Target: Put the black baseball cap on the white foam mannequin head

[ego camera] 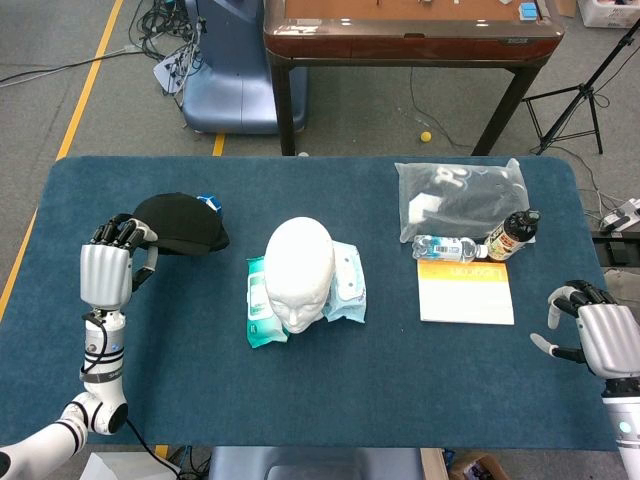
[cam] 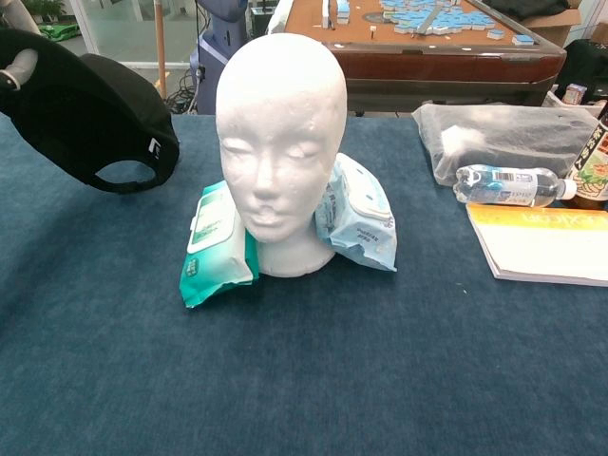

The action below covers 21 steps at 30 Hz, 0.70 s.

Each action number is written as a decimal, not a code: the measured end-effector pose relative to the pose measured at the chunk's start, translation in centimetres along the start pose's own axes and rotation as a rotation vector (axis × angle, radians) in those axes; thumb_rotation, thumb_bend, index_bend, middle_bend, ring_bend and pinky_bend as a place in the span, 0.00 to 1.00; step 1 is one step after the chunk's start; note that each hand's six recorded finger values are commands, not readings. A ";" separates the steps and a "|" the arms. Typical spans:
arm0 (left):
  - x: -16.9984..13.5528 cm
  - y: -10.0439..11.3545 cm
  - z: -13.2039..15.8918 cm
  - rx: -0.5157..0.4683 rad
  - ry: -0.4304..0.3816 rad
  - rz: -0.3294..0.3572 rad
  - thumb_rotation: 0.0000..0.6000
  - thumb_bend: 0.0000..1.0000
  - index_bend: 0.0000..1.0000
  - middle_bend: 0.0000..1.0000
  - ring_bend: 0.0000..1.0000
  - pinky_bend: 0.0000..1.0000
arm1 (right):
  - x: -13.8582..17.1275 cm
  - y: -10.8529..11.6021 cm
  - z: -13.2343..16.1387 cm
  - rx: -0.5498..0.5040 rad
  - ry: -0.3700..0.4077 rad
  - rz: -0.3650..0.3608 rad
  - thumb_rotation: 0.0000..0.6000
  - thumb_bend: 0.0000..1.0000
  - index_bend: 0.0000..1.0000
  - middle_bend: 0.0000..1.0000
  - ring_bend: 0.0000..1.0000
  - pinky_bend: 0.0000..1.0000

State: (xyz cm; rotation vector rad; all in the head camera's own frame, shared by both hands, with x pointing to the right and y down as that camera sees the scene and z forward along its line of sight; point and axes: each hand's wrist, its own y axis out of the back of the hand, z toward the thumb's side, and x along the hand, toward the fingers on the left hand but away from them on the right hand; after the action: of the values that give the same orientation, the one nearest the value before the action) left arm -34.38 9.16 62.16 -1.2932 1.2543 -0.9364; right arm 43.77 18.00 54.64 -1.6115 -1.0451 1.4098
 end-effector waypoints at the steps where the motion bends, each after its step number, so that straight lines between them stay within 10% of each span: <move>1: 0.2 0.1 0.1 0.000 -0.002 0.002 1.00 0.54 0.83 0.48 0.30 0.45 | 0.0 0.0 0.0 0.000 0.000 0.000 1.00 0.00 0.66 0.44 0.24 0.32; 21: 4.0 2.3 2.9 -0.060 -0.024 0.096 1.00 0.54 0.84 0.49 0.30 0.46 | 0.0 0.2 0.0 -0.003 0.000 -0.006 1.00 0.00 0.66 0.44 0.24 0.32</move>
State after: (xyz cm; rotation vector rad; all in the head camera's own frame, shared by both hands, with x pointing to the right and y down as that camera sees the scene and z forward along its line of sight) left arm -31.32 5.95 59.01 -1.2755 1.3227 -0.8191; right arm 43.85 17.95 54.46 -1.6087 -1.0516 1.4055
